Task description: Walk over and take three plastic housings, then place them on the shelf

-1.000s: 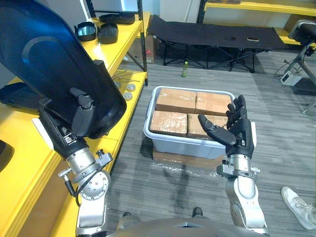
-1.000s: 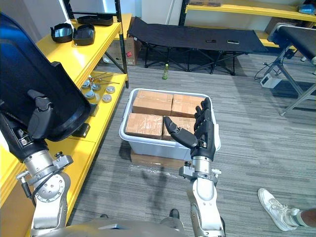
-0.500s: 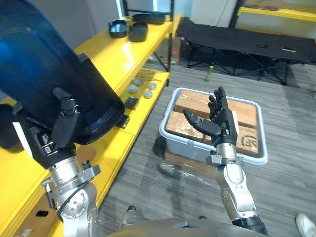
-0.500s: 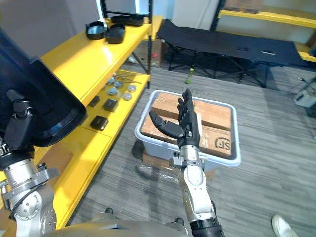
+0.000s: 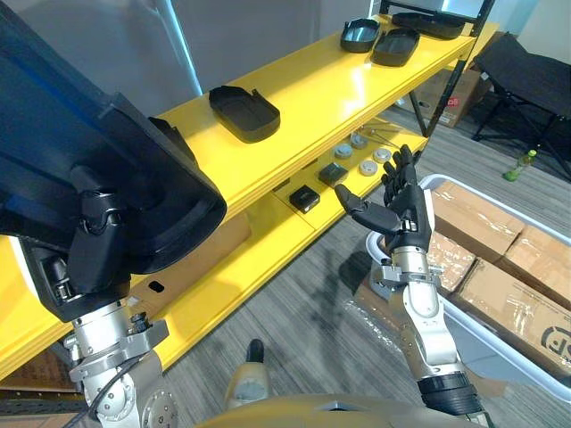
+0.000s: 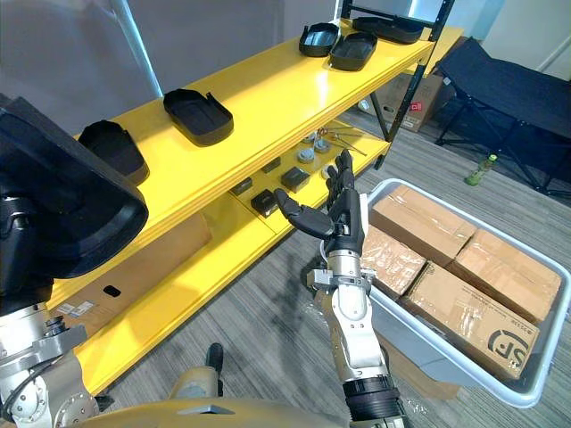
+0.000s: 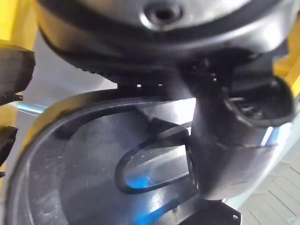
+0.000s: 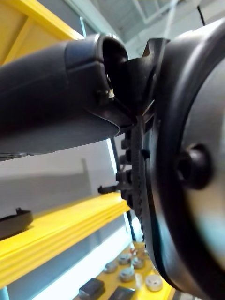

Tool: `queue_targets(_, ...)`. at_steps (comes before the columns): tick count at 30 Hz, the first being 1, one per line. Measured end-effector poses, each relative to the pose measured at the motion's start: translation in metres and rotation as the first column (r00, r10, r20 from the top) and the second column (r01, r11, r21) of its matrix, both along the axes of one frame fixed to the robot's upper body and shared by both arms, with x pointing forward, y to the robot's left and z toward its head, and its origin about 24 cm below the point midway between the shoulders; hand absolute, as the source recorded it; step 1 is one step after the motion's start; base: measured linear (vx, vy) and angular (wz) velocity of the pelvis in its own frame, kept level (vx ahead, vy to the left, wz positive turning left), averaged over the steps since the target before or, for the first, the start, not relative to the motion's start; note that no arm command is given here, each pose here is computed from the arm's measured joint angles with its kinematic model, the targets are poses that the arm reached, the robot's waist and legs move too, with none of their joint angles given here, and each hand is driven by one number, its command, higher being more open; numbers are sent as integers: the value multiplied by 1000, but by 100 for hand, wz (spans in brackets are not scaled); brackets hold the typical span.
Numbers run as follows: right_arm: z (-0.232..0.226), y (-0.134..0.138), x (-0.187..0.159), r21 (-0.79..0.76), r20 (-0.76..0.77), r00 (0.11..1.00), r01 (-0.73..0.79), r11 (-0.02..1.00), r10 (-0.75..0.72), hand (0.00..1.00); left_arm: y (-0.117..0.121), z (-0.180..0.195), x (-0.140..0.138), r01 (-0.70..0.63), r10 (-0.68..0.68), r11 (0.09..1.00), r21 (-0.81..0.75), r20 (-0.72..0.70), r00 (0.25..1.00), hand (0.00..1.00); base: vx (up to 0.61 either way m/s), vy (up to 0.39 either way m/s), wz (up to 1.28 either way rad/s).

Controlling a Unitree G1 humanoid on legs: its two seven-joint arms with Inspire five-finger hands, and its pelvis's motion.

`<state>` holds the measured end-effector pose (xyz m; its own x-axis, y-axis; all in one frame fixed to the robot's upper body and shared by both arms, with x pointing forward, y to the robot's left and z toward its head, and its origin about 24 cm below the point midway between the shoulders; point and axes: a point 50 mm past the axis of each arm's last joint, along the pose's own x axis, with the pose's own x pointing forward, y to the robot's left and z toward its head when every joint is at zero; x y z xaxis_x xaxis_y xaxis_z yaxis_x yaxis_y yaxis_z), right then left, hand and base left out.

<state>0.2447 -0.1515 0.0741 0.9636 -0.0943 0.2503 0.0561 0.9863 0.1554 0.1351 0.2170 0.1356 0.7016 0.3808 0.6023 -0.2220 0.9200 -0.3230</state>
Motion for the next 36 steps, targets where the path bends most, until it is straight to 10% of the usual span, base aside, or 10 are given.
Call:
queue_targets(10, 6, 5, -2, -2, 28, 999, 27, 1000, -27, 100, -22, 11, 18, 214, -219, 975, 60, 86, 972, 0, -24, -13, 22)
queue_targets(28, 8, 34, -4, -34, 47, 988, -143, 989, 144, 100, -5, -3, 12, 86, -85, 995, 53, -28, 996, 0, 2, 66, 15)
queue_targets(36, 54, 37, 11, -114, 284, 938, -173, 978, 199, 100, 4, 4, 30, 65, -65, 992, 106, -3, 998, 0, 272, 80, 84)
